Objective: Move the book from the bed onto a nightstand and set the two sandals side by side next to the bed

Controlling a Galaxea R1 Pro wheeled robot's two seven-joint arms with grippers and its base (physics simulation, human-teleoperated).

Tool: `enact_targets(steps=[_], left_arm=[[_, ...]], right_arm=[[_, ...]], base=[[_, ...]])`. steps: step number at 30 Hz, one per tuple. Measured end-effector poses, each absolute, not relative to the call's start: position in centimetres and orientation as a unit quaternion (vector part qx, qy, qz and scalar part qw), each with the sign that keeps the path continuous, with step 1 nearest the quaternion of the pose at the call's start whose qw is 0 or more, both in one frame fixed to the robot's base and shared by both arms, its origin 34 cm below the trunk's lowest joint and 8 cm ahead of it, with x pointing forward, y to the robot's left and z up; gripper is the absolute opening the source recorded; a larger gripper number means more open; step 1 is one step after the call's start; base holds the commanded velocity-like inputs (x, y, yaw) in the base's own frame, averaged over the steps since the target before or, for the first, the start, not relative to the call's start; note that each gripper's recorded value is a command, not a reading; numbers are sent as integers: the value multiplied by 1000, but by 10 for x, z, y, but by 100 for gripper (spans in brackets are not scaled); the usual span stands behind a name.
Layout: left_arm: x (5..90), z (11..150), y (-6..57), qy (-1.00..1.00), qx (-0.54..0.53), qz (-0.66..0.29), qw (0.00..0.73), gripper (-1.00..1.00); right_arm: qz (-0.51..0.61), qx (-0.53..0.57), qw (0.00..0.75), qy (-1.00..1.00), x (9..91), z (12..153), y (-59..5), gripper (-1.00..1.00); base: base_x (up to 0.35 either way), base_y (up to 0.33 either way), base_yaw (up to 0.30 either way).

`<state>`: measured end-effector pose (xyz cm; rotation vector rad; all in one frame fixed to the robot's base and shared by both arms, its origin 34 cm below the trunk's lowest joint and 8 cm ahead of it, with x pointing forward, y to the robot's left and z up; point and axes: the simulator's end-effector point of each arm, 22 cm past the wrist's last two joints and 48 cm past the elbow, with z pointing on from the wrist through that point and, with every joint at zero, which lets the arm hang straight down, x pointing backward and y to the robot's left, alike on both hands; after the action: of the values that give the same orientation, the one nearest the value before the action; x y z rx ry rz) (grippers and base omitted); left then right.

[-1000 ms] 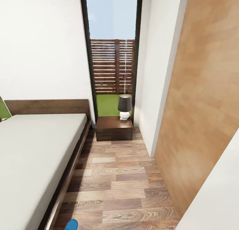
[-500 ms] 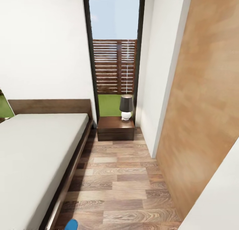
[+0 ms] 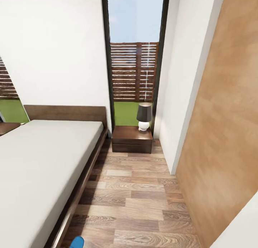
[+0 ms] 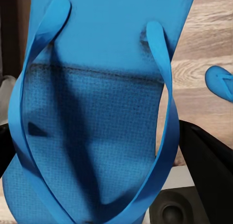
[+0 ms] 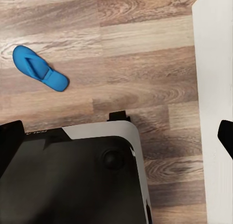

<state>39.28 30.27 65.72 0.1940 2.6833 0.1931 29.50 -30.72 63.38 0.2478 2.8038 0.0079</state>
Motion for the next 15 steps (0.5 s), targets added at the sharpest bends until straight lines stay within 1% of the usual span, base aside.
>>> enact_targets(steps=[15], left_arm=[[393, 657, 303, 970, 70, 70, 220, -100]], right_arm=[[3, 87, 163, 983, 295, 634, -307, 100]], base=[[5, -5, 4]])
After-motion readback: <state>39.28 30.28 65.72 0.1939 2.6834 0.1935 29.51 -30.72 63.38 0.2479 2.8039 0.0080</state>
